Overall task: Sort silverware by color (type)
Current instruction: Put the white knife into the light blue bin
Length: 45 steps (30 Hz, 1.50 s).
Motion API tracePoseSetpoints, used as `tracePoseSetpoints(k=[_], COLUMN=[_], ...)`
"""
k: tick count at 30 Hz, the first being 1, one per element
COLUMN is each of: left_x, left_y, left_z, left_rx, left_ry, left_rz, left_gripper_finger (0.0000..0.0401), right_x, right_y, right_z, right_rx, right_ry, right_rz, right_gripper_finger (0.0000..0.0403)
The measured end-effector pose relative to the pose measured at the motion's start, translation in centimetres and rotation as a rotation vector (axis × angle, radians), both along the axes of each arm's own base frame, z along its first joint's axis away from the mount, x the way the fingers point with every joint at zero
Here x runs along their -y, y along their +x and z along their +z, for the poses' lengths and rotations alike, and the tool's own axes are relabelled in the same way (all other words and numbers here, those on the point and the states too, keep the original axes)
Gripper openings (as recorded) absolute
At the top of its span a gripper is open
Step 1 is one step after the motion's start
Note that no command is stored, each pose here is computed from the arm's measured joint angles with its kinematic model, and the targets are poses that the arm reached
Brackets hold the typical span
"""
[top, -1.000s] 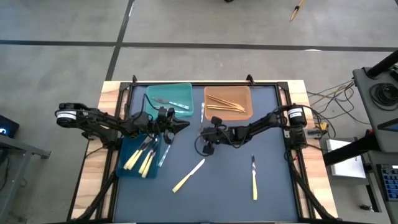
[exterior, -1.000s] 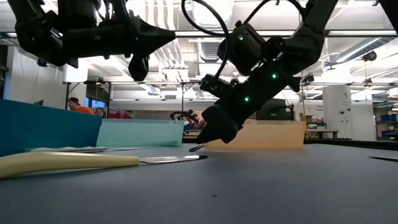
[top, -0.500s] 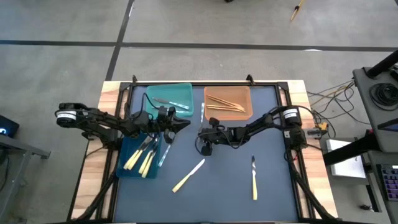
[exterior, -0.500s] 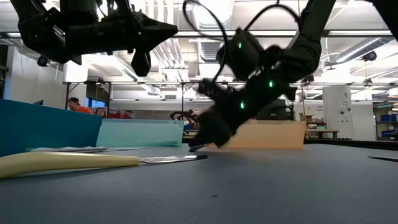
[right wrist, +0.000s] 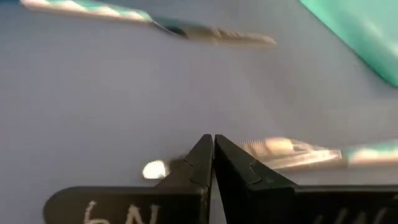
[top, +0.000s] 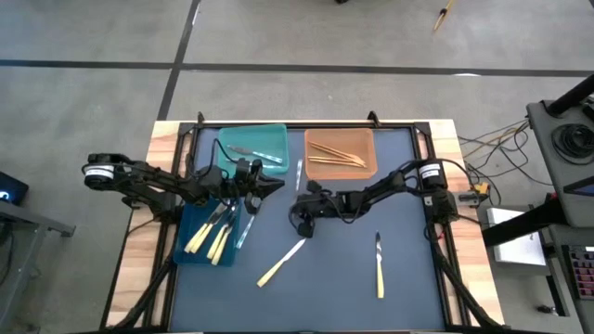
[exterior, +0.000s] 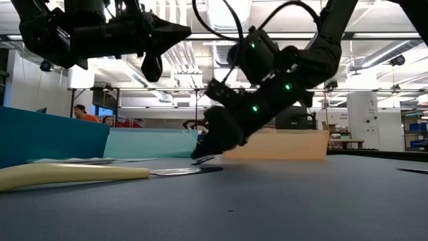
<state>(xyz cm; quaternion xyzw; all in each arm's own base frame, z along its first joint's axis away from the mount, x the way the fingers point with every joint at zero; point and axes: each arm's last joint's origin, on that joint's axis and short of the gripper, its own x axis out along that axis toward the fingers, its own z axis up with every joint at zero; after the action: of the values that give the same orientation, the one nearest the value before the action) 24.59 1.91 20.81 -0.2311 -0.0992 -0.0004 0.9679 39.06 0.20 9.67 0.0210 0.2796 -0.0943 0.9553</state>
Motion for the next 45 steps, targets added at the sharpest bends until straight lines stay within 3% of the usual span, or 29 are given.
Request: tracePoseSetpoints(k=[9, 21, 27, 32, 38, 45], left_x=[0.0, 0.1, 1.4, 2.4, 2.8, 3.8], left_y=[0.0, 0.1, 0.2, 0.8, 3.3, 6.4], left_z=[0.0, -0.8, -2.0, -2.3, -1.8, -2.6], left_rx=[0.000, -0.085, -0.207, -0.313, -0.551, -0.788], left_ry=[0.000, -0.024, -0.046, -0.036, -0.013, 0.030], left_rz=[0.000, 0.020, 0.125, 0.168, 0.191, 0.241], left_gripper_finger=[0.0000, 0.0000, 0.0000, 0.0000, 0.0000, 0.0000], right_x=[-1.2, -0.7, -0.4, -0.3, -0.2, -0.1], right_y=[1.9, 0.1, -1.9, -4.1, -6.1, -7.2], right_z=[2.4, 5.9, 8.2, 10.4, 13.0, 13.5], right_rx=[0.038, -0.095, -0.179, -0.144, -0.060, -0.045], right_ry=[-0.050, -0.184, -0.252, -0.241, -0.228, -0.227], right_rz=[0.076, 0.042, -0.016, -0.029, -0.044, -0.046], right_gripper_finger=[0.0009, 0.0009, 0.0009, 0.0009, 0.0009, 0.0009])
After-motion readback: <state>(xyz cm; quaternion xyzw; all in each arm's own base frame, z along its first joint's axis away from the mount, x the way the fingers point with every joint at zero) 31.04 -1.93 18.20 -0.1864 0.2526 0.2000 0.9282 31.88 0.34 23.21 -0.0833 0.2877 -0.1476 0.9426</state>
